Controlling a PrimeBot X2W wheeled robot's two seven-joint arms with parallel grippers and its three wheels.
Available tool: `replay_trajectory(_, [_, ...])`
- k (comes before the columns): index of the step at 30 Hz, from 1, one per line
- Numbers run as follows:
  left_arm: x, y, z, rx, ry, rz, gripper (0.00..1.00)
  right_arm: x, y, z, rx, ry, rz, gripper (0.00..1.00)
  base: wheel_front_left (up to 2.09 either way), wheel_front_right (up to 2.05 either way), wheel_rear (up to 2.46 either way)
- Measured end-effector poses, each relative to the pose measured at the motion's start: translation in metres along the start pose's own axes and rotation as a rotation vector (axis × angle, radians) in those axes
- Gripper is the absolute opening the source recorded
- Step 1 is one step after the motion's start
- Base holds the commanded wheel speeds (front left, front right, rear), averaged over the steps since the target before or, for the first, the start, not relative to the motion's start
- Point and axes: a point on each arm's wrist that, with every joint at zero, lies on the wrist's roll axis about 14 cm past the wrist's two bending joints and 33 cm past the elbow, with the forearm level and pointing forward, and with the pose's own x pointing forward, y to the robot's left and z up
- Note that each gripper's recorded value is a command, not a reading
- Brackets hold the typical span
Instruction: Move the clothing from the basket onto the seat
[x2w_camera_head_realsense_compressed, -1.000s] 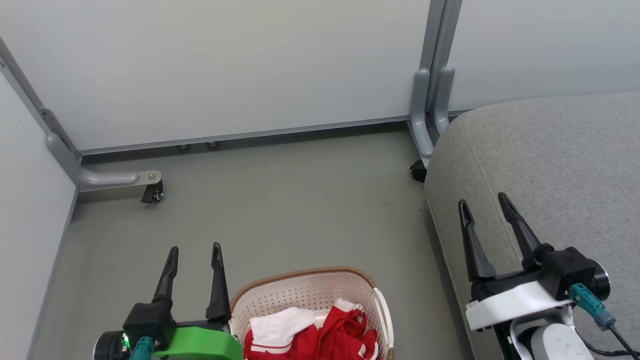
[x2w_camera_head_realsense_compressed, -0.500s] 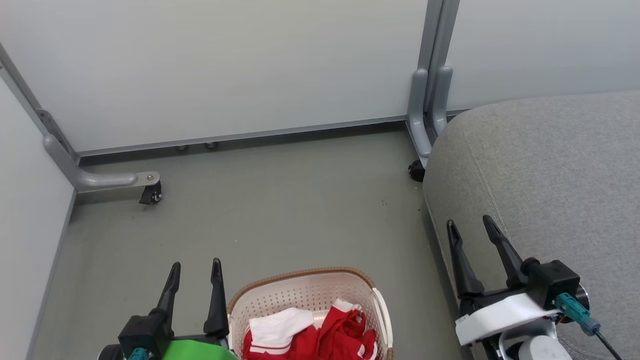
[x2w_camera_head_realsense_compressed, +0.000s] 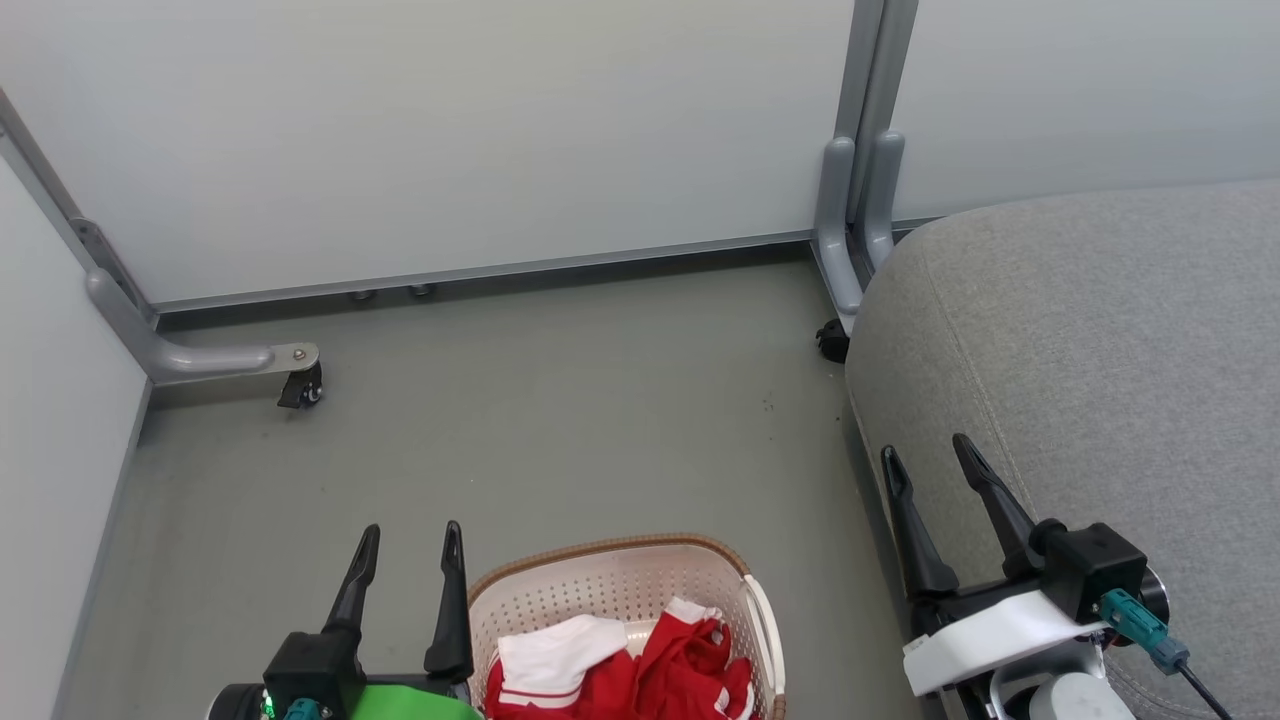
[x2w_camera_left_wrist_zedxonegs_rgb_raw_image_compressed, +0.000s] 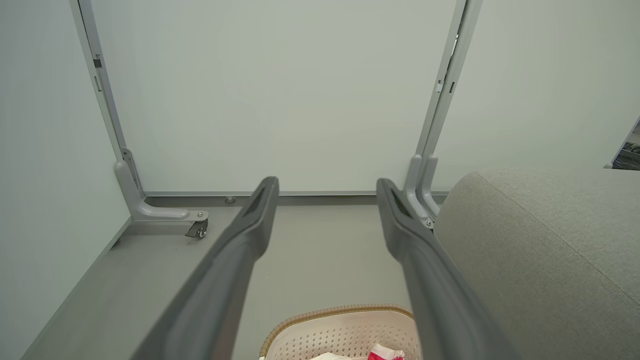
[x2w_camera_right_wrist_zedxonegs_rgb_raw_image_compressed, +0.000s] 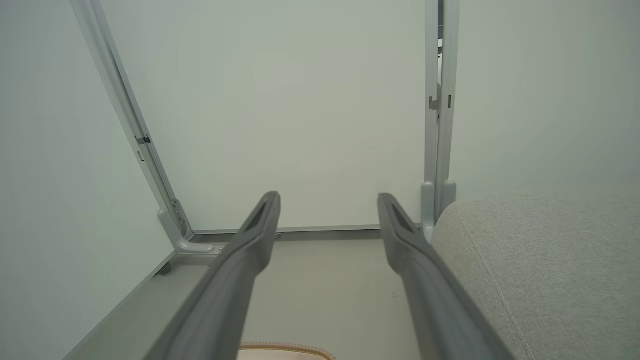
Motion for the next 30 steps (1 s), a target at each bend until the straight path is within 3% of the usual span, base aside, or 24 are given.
replay_trajectory(12, [0.002,0.001,-0.036,-0.004,0.114,-0.004,1.00,0.001,-0.013,-0.003,0.000,0.008,-0.037,1.00,0.00,0.00,0.00])
replay_trajectory(20, [0.013,-0.011,-0.102,0.139,0.323,-0.101,1.00,0.012,-0.027,-0.013,-0.002,0.034,-0.072,1.00,0.00,0.00,0.00])
replay_trajectory(30, [0.051,-0.025,-0.179,0.314,0.526,-0.341,1.00,0.045,-0.049,-0.031,-0.008,0.056,-0.099,1.00,0.00,0.00,0.00])
